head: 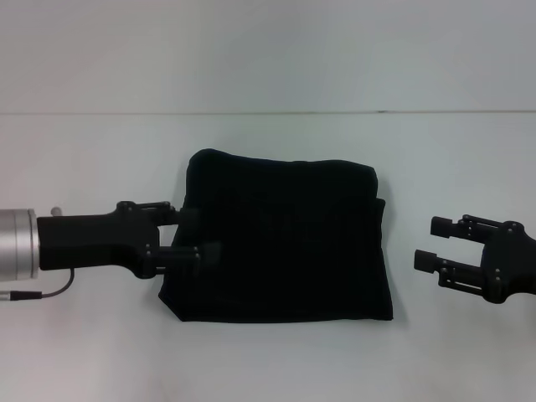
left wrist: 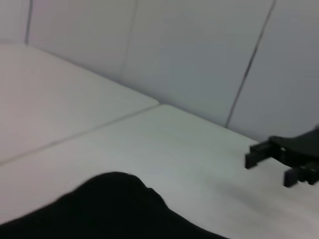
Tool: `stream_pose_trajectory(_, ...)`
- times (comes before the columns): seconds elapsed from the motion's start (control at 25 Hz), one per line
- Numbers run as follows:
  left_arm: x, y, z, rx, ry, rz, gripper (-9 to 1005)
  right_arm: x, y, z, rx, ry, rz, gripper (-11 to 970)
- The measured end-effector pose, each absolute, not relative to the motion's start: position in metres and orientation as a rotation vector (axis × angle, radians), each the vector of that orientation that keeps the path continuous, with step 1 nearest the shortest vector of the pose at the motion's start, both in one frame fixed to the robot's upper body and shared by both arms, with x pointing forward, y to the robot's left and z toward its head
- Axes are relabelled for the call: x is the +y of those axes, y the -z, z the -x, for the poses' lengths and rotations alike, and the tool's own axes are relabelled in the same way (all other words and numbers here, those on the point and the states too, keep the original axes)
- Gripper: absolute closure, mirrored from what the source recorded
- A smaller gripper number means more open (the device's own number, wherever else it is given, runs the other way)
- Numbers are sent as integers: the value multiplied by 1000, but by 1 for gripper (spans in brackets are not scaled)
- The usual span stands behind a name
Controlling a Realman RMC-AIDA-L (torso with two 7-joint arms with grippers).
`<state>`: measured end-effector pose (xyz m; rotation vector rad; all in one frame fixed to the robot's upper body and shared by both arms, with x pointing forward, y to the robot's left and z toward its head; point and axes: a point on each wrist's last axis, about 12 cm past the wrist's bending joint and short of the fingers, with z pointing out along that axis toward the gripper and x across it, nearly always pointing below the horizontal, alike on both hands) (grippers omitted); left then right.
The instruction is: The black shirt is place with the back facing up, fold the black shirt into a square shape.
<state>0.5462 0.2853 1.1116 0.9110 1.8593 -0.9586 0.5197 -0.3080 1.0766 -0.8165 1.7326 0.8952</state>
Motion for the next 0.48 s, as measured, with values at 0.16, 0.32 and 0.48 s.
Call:
stream_pose_trajectory(0.16,279,-1106,-549,1884,923,-937,234,-308,-1075,-520,1743,-891,820,260)
stream_pose_trajectory(0.32,273,-1102,-549,1906,904,-974,233,-304,-1072,-521,1769,-887,849,260)
stream_pose_trajectory(0.48,271,-1101,-551,1908,900,-975,232,-300,-1070,-522,1784,-895,883,260)
